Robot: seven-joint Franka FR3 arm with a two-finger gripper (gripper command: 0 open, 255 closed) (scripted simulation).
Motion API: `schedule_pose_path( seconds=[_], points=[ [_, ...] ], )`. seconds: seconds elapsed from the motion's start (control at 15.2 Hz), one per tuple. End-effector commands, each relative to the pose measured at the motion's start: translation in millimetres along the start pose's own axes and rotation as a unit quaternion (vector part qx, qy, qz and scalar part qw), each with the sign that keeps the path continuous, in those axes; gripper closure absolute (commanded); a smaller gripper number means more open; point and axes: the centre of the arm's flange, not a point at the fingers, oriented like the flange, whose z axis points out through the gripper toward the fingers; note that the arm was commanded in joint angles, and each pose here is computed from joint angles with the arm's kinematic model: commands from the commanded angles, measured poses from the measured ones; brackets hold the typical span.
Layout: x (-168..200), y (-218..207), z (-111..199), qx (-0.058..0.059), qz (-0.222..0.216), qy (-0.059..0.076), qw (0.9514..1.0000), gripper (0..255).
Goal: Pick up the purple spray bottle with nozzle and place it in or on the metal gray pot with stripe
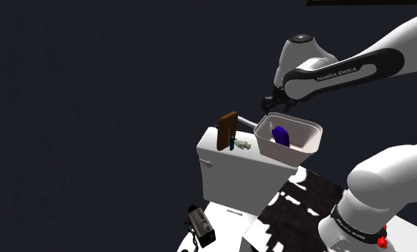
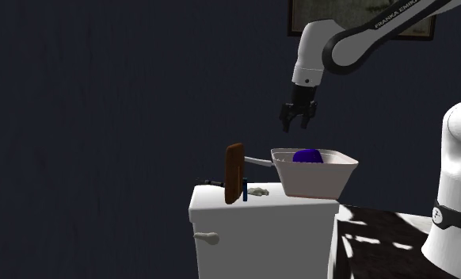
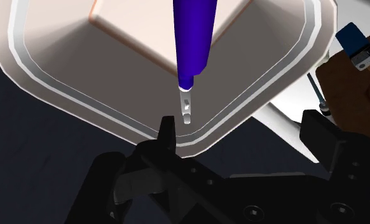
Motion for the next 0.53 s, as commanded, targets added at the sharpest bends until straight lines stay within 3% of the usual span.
schedule_pose_path(
  seconds=[0.0, 0.07, 0.33, 0.46],
  points=[
    [0, 0, 0, 0.0, 0.0, 0.0, 1.0, 0],
    [0, 0, 0, 0.0, 0.0, 0.0, 1.0, 0],
    [0, 0, -50, 0.0, 0.0, 0.0, 1.0, 0],
    [0, 0, -50, 0.0, 0.0, 0.0, 1.0, 0]
  ],
)
